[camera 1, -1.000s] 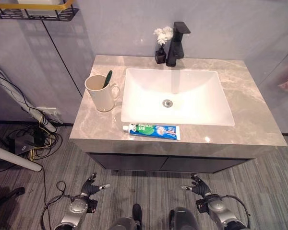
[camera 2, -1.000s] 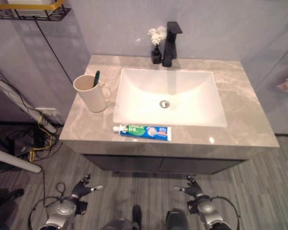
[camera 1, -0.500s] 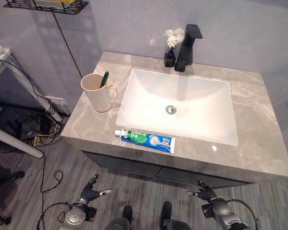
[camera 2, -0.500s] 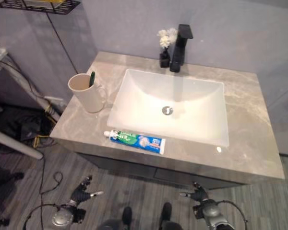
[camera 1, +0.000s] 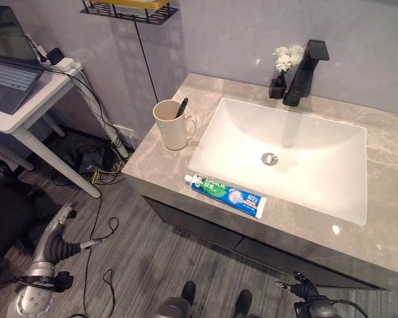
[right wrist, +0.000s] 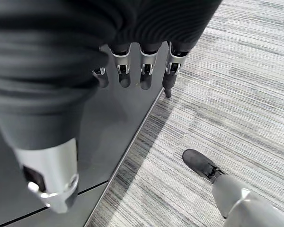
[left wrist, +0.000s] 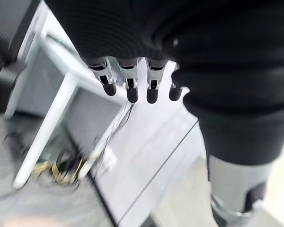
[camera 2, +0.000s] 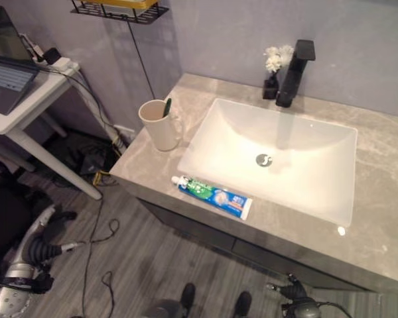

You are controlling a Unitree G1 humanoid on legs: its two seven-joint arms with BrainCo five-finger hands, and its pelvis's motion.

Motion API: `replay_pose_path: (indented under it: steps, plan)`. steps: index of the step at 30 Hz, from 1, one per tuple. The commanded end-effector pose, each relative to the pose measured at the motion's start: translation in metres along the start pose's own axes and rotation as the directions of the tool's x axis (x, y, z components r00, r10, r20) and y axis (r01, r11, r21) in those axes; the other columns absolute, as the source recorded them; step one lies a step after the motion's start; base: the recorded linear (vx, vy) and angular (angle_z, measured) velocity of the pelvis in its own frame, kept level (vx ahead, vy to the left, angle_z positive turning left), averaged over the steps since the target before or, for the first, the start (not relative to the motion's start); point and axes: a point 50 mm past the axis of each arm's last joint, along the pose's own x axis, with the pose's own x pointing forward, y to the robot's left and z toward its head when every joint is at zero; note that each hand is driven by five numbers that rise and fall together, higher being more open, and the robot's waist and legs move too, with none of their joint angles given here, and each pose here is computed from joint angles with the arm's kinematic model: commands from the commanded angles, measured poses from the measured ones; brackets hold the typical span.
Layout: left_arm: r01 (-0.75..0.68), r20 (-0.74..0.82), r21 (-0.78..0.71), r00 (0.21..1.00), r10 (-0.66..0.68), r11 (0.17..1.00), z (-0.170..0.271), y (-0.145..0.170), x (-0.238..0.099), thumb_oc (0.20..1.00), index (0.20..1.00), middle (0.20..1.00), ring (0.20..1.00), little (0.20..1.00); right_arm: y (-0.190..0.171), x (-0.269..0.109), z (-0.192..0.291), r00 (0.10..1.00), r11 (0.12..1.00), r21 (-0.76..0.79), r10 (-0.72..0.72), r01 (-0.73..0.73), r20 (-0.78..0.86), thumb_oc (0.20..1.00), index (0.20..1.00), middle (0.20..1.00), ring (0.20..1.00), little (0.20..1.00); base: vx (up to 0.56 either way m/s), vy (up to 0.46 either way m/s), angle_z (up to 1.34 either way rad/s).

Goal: Put brush and paste in cup on sink, flatten towel.

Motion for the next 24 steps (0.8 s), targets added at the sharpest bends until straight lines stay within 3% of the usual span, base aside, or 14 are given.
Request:
replay_pose_path:
  steps: [1, 3, 10, 24]
  plan:
    - [-0.153, 0.237, -0.04, 0.959, 0.158, 0.987, 0.043, 0.033, 0.027, 1.0, 1.0, 1.0, 1.0, 1.0, -0.011, 0.004, 0.018, 0.997, 0.999, -0.021, -0.029, 0.03, 0.067, 1.0, 1.0, 1.0, 1.0, 1.0, 0.02, -0.017, 0.08]
    - [-0.141, 0.366, -0.071, 0.917, 0.157, 0.987, 0.073, 0.038, 0.038, 1.0, 1.0, 1.0, 1.0, 1.0, -0.013, 0.004, 0.024, 0.995, 0.999, -0.022, -0.028, 0.031, 0.098, 1.0, 1.0, 1.0, 1.0, 1.0, 0.0, 0.0, 0.0]
    - [-0.034, 0.533, -0.035, 0.845, 0.048, 0.999, 0.11, 0.035, 0.048, 1.0, 1.0, 1.0, 1.0, 1.0, -0.024, 0.002, 0.034, 0.986, 0.999, 0.009, -0.049, 0.048, 0.162, 1.0, 1.0, 1.0, 1.0, 1.0, -0.01, 0.014, -0.23]
    - [0.23, 0.566, -0.019, 0.804, -0.179, 0.973, 0.121, 0.01, 0.046, 1.0, 1.0, 1.0, 1.0, 1.0, -0.036, -0.006, 0.019, 0.984, 0.996, -0.008, -0.088, 0.09, 0.156, 1.0, 1.0, 1.0, 1.0, 1.0, 0.01, 0.032, -0.31]
